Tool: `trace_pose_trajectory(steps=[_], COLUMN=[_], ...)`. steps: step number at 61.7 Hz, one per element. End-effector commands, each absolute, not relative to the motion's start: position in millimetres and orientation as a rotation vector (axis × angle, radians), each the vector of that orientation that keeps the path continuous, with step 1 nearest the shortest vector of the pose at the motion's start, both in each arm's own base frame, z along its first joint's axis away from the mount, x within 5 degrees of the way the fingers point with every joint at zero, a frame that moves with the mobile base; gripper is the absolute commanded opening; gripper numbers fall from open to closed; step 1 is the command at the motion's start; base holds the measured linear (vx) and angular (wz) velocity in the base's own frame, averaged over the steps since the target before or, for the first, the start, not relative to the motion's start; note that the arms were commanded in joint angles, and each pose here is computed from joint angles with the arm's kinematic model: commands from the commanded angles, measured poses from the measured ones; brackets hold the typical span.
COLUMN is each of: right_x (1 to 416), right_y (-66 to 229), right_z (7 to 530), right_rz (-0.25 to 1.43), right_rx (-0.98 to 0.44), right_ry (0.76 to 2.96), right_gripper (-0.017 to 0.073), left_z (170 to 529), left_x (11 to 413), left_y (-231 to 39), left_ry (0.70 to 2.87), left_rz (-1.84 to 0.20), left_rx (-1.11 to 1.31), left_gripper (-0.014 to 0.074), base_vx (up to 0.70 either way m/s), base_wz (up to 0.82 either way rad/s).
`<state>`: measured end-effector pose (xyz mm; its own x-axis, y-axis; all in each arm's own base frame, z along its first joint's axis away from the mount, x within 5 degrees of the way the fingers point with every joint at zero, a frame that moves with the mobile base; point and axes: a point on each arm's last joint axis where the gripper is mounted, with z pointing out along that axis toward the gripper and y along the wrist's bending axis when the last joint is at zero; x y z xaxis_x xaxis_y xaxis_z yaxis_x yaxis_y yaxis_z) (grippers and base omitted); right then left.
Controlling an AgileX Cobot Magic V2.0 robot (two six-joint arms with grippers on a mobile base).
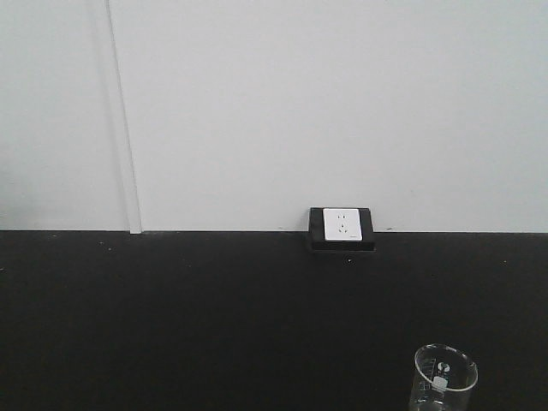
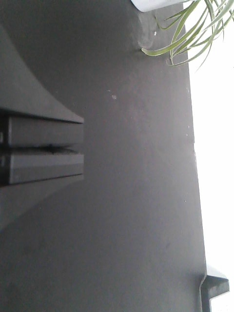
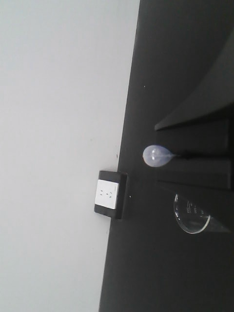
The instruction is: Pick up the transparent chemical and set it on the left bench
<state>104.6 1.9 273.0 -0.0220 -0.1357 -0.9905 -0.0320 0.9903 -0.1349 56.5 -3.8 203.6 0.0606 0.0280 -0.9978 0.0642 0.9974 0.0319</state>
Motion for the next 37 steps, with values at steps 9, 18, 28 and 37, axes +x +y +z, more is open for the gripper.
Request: trace_pose_trajectory(steps=[9, 18, 28, 37], right_x=[97.9, 98.1, 98.1, 98.1], right_y=[4.0, 4.0, 4.0, 4.0], right_z=[286.9, 286.8, 286.8, 286.8], right_rz=[-0.063, -0.064, -0.064, -0.064], right_rx=[-0.133, -0.133, -0.133, -0.133], right_ry=[1.502, 1.503, 1.503, 1.503], right_gripper=[-0.0004, -0.0004, -0.0004, -0.0004], left_z=[206.3, 206.3, 206.3, 206.3], left_x=[55.0, 55.0, 55.0, 55.0], left_y=[-3.6, -3.6, -3.6, -3.6], left_ry=[1.429, 1.429, 1.429, 1.429], left_rz=[-0.035, -0.035, -0.035, -0.035], left_rx=[0.064, 0.064, 0.064, 0.064], left_gripper=[-0.0003, -0.0003, -0.0003, -0.0003], base_vx=[0.0, 0.0, 0.0, 0.0], base_wz=[0.0, 0.0, 0.0, 0.0])
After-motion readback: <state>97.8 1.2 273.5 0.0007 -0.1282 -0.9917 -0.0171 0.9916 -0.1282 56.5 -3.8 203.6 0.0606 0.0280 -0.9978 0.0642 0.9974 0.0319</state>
